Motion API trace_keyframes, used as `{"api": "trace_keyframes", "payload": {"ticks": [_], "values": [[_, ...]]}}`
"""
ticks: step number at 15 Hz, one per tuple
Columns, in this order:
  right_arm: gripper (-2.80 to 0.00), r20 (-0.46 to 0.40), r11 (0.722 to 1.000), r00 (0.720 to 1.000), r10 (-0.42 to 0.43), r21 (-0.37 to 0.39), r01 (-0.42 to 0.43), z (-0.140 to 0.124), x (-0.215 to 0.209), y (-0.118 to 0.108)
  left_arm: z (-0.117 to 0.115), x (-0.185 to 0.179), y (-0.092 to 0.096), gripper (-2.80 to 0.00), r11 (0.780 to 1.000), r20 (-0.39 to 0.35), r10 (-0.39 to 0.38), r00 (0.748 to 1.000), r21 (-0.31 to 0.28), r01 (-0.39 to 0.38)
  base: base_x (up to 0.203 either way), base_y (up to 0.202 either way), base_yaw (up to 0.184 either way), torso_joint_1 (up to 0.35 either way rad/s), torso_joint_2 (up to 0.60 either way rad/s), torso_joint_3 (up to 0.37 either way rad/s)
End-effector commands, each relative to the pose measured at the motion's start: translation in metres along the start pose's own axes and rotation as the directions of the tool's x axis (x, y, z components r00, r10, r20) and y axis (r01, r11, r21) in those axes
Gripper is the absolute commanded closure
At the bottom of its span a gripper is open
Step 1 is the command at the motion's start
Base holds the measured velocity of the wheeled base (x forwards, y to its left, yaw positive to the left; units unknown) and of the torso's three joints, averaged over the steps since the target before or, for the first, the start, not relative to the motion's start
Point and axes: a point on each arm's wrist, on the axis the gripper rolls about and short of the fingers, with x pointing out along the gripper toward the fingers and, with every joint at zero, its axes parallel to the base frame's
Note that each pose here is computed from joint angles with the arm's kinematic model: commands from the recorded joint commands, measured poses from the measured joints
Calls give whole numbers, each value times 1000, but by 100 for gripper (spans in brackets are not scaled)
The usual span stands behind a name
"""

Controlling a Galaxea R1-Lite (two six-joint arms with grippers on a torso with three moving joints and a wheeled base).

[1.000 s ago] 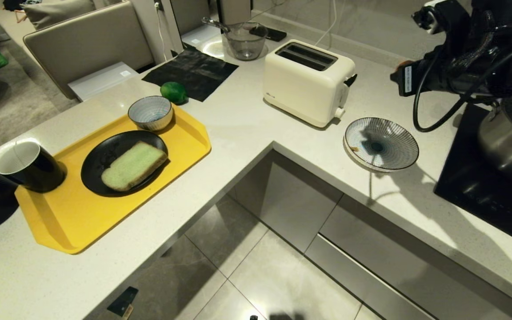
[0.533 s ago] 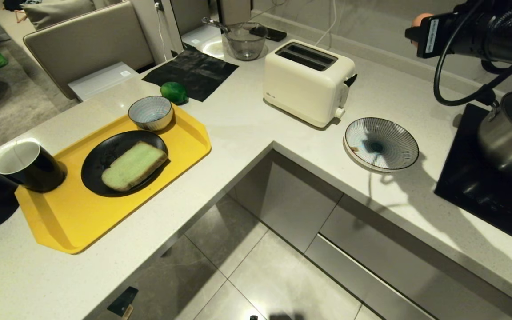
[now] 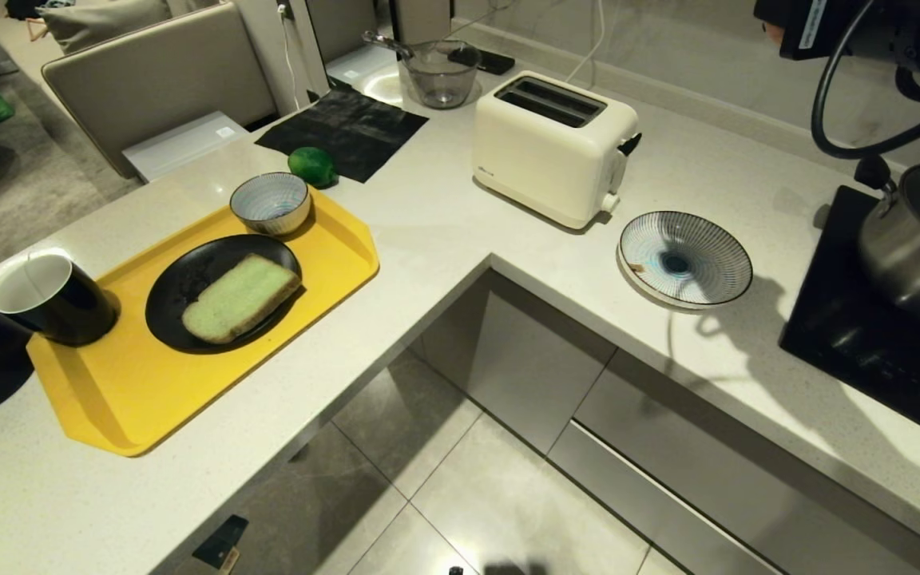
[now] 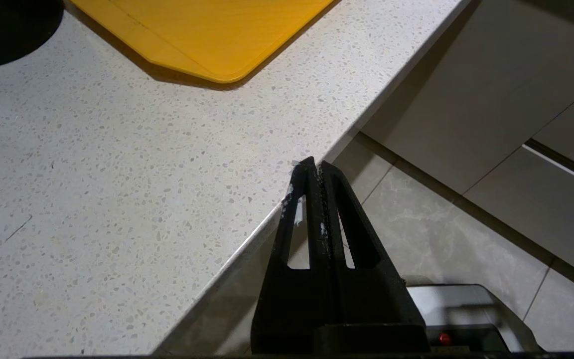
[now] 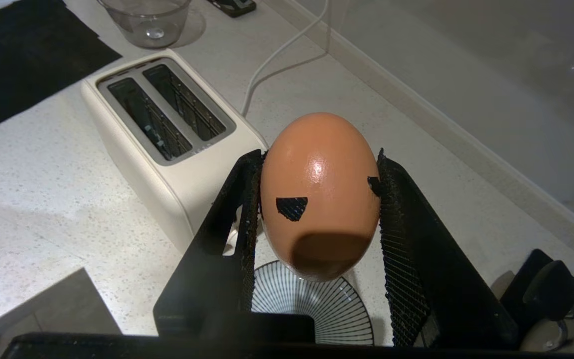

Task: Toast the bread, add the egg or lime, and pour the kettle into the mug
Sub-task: Put the egg in the bowl

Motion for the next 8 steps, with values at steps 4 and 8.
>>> {"api": "trace_keyframes", "payload": {"ticks": [4, 8], "values": [[0, 25, 995, 1000, -7, 101, 4, 13, -30, -9, 0, 0, 0, 0, 1000, -1, 0, 1000, 0, 0, 0, 0, 0, 0, 0, 0], [0, 73, 990, 997, -26, 137, 15, 31, -76, -22, 0, 0, 0, 0, 1000, -1, 1, 1000, 0, -1, 0, 0, 0, 0, 0, 0]]}}
